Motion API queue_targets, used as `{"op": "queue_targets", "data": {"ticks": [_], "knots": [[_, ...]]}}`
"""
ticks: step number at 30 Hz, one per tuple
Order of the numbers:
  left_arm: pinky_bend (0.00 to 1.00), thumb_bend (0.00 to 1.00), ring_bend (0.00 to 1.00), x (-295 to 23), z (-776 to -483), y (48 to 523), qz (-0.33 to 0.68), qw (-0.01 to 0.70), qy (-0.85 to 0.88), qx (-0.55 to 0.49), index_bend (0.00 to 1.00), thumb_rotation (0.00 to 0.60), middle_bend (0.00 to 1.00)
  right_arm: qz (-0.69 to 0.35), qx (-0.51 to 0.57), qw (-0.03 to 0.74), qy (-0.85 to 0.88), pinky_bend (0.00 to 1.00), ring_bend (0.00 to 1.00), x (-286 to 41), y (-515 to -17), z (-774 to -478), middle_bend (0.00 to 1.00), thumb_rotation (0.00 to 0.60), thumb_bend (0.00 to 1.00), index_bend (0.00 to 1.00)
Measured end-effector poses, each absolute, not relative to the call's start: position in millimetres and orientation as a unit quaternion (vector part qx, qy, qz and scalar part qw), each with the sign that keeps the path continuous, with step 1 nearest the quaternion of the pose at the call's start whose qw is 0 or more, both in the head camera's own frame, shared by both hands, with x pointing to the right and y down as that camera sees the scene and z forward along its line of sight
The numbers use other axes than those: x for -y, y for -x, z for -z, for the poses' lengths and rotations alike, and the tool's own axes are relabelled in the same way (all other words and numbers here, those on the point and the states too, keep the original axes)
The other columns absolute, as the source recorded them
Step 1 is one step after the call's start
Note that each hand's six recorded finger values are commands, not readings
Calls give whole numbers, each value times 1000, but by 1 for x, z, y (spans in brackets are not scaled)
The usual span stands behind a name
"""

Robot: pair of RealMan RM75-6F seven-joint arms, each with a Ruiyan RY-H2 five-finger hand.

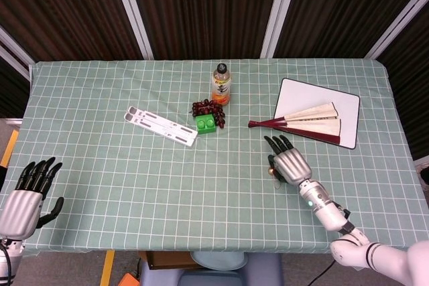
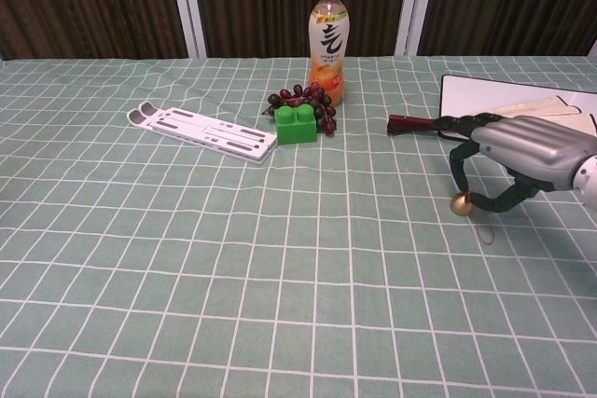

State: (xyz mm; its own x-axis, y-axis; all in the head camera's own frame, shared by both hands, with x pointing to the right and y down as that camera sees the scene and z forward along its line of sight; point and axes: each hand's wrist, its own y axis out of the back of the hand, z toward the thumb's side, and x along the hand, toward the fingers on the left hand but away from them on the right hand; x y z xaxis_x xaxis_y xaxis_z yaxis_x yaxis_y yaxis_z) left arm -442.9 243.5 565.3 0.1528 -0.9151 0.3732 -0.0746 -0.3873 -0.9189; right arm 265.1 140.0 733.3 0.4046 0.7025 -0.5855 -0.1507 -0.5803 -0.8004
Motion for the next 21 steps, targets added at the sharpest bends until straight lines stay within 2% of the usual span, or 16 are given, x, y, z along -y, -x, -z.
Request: {"op": "queue_targets", "data": {"ticks": [4, 10, 21], "knots": [[19, 442, 0, -243, -565, 443, 526, 400, 646, -383, 0, 600, 0, -513, 186, 419, 726, 0, 0, -141, -264, -735, 39, 600, 511, 700], [19, 444, 0, -243, -565, 443, 525, 399, 646, -384, 0, 600, 0, -510, 191, 421, 726, 0, 0, -139, -263, -733, 70, 600, 609, 745], [20, 441, 0, -243, -566, 442, 526, 402, 645, -380, 0, 600, 0, -476, 232, 423, 735, 0, 0, -117, -244, -710, 95, 600, 614, 765]]}}
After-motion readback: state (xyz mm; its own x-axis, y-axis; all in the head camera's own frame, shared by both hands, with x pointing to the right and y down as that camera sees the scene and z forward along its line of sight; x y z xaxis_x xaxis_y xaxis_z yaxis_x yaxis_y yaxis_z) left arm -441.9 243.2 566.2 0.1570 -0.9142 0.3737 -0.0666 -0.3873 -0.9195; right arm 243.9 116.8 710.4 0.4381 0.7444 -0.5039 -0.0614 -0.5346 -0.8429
